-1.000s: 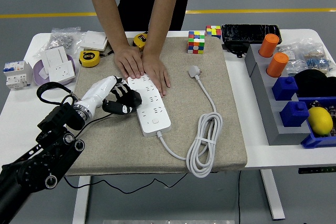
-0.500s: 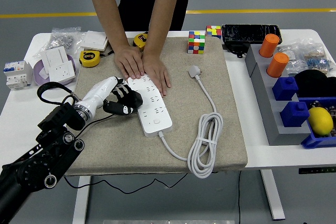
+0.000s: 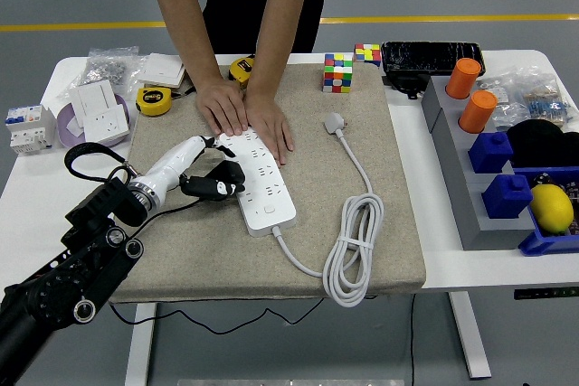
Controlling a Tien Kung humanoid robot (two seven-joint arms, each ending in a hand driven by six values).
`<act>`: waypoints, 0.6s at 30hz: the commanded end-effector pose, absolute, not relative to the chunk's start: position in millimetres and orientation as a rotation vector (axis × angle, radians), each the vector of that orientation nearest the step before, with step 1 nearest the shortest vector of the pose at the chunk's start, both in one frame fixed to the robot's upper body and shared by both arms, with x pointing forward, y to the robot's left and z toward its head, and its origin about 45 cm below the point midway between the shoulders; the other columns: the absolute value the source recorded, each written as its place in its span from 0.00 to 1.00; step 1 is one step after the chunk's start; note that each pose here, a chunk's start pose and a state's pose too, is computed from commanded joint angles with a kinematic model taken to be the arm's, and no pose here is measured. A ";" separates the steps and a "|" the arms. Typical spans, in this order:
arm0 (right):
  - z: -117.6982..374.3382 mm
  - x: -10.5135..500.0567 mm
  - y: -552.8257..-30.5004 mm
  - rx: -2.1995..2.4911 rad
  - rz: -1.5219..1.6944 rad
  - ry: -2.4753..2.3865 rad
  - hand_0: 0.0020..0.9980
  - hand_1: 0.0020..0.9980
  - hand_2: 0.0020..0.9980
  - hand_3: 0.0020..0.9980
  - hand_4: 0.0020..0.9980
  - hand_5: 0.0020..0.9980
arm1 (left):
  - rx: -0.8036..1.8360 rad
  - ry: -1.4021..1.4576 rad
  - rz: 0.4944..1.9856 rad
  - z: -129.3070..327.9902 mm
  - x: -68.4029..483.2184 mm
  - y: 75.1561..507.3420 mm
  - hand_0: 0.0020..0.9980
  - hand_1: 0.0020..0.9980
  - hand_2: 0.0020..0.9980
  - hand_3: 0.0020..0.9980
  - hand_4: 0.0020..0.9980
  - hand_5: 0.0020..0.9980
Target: Pick up the plug,place it near the board,insert it into the board,press the button
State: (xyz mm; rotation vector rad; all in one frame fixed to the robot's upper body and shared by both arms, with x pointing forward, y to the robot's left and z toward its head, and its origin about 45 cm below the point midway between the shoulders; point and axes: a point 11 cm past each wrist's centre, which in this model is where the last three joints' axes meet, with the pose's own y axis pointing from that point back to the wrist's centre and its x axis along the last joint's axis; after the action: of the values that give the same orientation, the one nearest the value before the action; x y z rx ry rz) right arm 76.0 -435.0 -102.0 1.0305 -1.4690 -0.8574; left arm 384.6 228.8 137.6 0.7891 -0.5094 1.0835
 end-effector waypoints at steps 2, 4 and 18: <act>-102.0 75.9 -435.0 1.031 -0.857 -1.468 0.84 0.73 0.72 0.77 1.00 0.97 | 0.786 -0.506 1.083 137.7 384.4 228.9 0.93 0.94 0.84 0.80 1.00 0.46; -102.1 75.6 -434.9 1.031 -0.857 -1.467 0.84 0.73 0.72 0.77 1.00 0.97 | 0.779 -0.502 1.085 139.0 384.1 228.9 0.93 0.94 0.84 0.80 1.00 0.46; -102.6 73.2 -434.7 1.029 -0.858 -1.461 0.84 0.73 0.73 0.77 1.00 0.98 | 0.498 -0.393 1.390 178.0 361.8 234.8 0.91 0.94 0.90 0.85 1.00 1.00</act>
State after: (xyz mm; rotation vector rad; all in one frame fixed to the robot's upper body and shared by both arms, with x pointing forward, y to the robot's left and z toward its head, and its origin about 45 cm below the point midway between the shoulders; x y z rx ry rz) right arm 73.2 -434.7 -102.6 1.0287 -1.4609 -0.8577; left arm 361.8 234.8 178.0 0.4985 -0.3926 1.3899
